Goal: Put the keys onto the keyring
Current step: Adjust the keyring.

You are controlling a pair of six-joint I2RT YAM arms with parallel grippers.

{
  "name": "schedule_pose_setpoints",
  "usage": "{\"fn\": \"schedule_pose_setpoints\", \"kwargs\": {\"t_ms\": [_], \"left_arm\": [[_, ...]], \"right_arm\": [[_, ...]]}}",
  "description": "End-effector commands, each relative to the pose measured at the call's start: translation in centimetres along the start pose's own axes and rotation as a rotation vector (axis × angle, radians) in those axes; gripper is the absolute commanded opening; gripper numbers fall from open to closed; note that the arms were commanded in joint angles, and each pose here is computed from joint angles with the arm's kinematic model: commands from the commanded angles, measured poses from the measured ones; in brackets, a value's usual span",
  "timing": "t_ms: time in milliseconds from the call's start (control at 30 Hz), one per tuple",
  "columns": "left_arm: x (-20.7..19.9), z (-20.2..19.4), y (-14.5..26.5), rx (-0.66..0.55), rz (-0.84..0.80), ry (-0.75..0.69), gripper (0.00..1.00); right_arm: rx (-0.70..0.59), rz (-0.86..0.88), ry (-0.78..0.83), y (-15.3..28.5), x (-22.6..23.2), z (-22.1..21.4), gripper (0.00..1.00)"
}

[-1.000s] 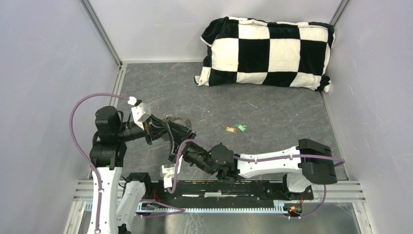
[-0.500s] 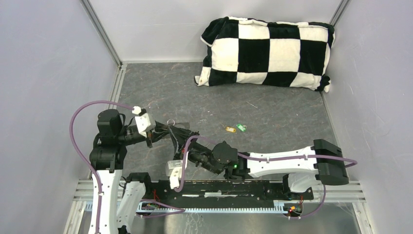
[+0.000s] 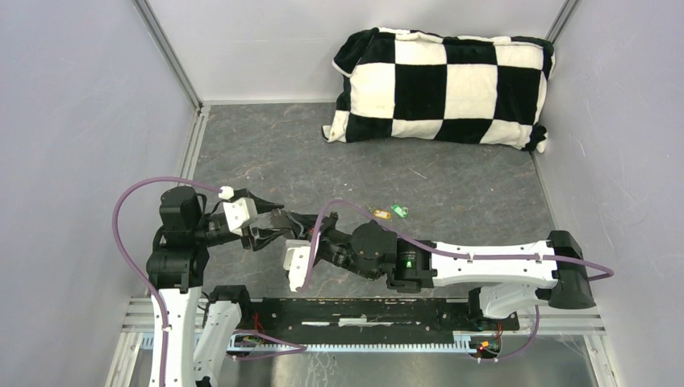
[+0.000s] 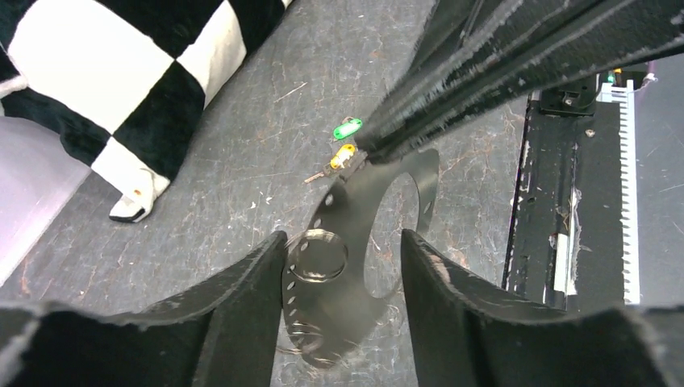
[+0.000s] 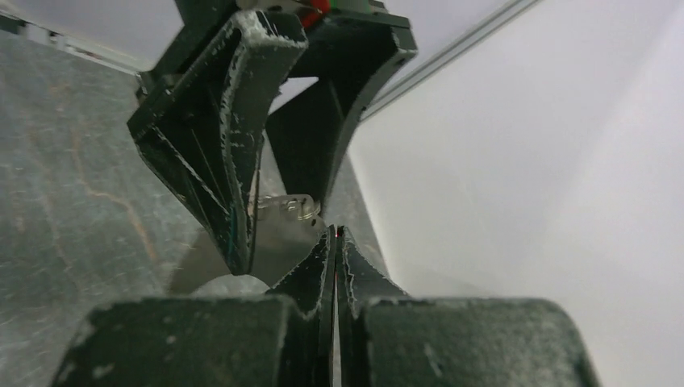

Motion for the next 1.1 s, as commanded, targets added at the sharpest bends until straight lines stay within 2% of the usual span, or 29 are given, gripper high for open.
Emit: {"fn": "schedule_pose_setpoints", "kwargs": {"t_ms": [0, 67, 200, 300, 333, 500, 633, 933, 1067], "left_arm": [[-0.2, 0.9, 0.0, -0.037, -0.020, -0.026, 0.62], [-0.4, 1.1, 0.1, -0.043, -0.023, -0.018, 0.61], [-1.4, 0.9, 0.1, -0.049, -0.058, -0.014, 0.49], [-1.7, 0.7, 0.2, -0.043, -0.071, -0.009, 0.49], [-1.9, 0.6, 0.3, -0.036, -0.074, -0.021, 0.50], [-2.0, 0.3, 0.8, 0.012, -0.057, -0.110, 0.68], [-2.2, 0.1, 1.0, 0.030, -0.041, -0.151, 0.70], [-2.5, -0.2, 0.6, 0.005, -0.073, -0.054, 0.46], [-2.3, -0.3, 0.3, -0.008, -0.092, -0.005, 0.40]], "right_arm": [[0.011, 0.068, -0.111, -0.7, -0.1, 1.6, 0.00], [0.038, 0.117, -0.129, -0.9, 0.4, 1.3, 0.00], [0.097, 0.218, -0.157, -1.1, 1.3, 0.8, 0.00], [0.139, 0.261, -0.182, -1.1, 1.8, 0.4, 0.00], [0.153, 0.266, -0.193, -1.1, 1.7, 0.1, 0.00], [0.188, 0.265, -0.293, -1.1, 0.8, -0.6, 0.00], [0.184, 0.294, -0.378, -1.0, 0.7, -1.1, 0.00], [0.110, 0.388, -0.530, -0.2, 1.5, -1.9, 0.00], [0.088, 0.416, -0.567, -0.2, 1.6, -1.9, 0.00]]}}
Point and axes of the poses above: each gripper's point midway between its finger pads, its own y axis back along the fingers, its own x axis along the line the jaws close on, z = x × y, the point moved 4 cm from there along y, back along the fingers, and after that the axes turned 13 degrees about -y, right-handed, at the moved point
